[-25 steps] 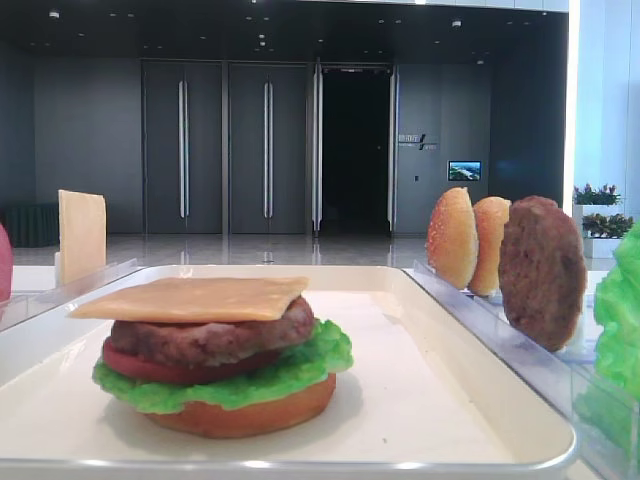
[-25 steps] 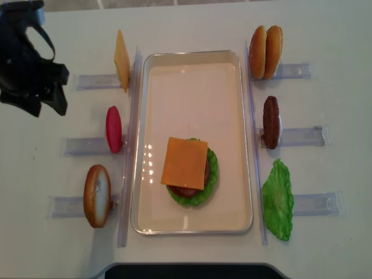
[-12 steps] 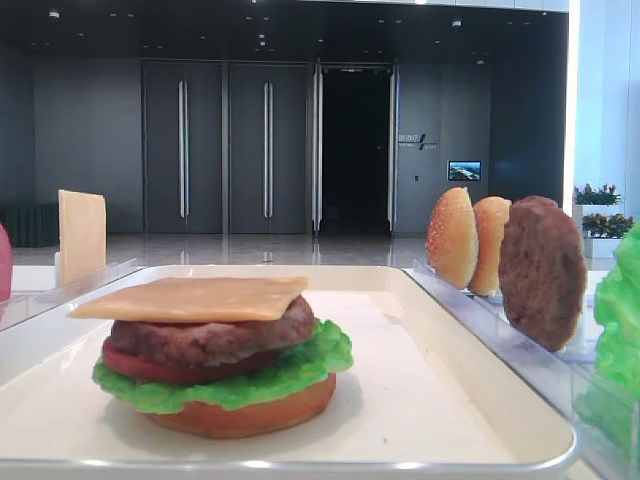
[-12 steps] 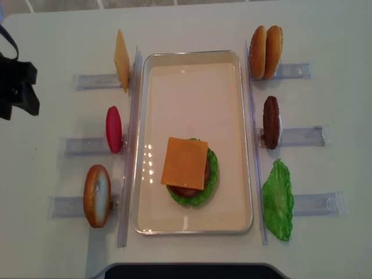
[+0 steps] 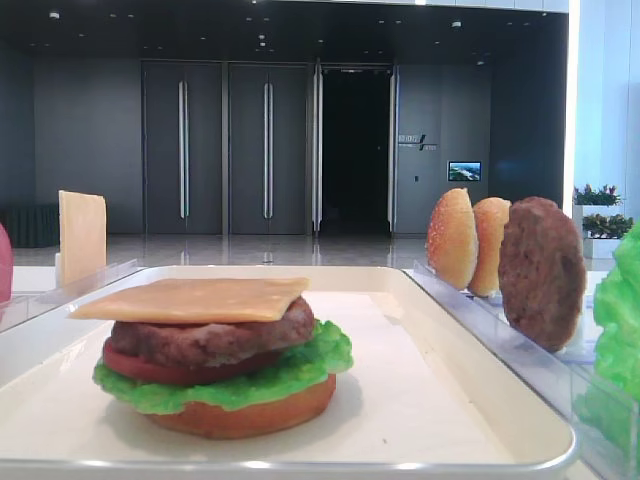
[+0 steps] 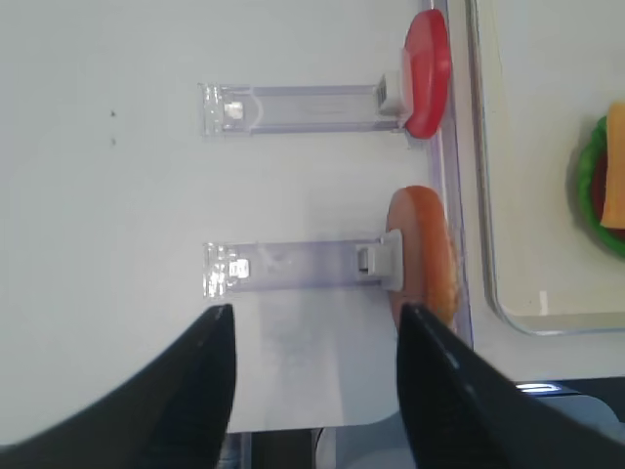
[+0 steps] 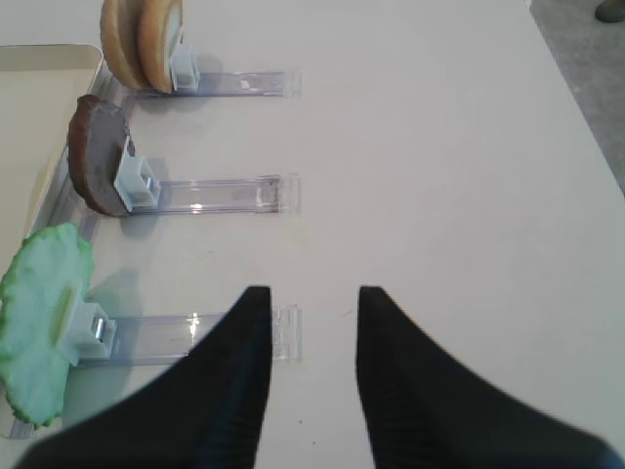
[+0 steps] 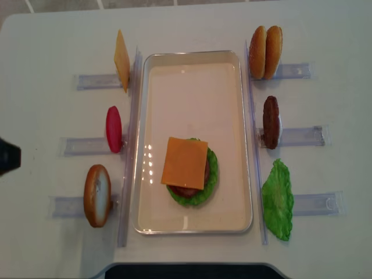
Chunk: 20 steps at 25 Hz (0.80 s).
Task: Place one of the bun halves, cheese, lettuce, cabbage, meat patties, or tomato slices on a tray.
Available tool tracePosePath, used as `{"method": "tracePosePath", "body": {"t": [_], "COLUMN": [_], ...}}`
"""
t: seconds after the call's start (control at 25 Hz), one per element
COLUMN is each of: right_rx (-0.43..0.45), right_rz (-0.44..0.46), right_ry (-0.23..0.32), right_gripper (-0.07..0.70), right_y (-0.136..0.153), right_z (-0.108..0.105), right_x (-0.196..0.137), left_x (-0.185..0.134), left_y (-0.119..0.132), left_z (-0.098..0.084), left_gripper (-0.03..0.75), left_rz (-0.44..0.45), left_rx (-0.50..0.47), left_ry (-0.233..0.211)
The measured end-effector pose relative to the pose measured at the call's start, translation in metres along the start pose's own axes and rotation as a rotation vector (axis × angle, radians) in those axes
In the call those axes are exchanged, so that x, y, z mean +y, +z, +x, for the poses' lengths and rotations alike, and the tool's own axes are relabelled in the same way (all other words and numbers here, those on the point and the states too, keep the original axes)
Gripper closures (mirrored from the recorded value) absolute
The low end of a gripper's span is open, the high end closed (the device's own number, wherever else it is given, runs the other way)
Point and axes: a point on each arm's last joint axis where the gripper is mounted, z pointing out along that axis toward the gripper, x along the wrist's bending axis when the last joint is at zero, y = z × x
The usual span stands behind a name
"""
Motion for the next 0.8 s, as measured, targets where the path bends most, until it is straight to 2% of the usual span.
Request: {"method": "tracePosePath", "body": {"t": [0.2, 0.4, 0.64, 0.8], "right_rx": [0.0, 0.0, 0.0, 0.0], "right_rz": [0.0, 0.0, 0.0, 0.0], "right_ry": [0.0, 0.0, 0.0, 0.0], "right_gripper": [0.391, 0.391, 0.391, 0.391], "right_y": [0.0, 0.0, 0.0, 0.0], "right_z": [0.0, 0.0, 0.0, 0.0], "right_x": [0.0, 0.0, 0.0, 0.0], "left_x": [-0.052, -0.09, -0.117, -0.126], "left_y": [-0.003, 0.004, 0.008, 0.003], "left_z": [-0.006, -0.009, -0.01, -0.012], "left_gripper": [0.315, 0.316, 0.316, 0.316], "left_rz": [-0.082, -0.174, -0.272, -0.386], "left_rx": [0.003, 0.014, 0.028, 0.04], "left_ry": [0.008, 0.015, 0.026, 0.034]}}
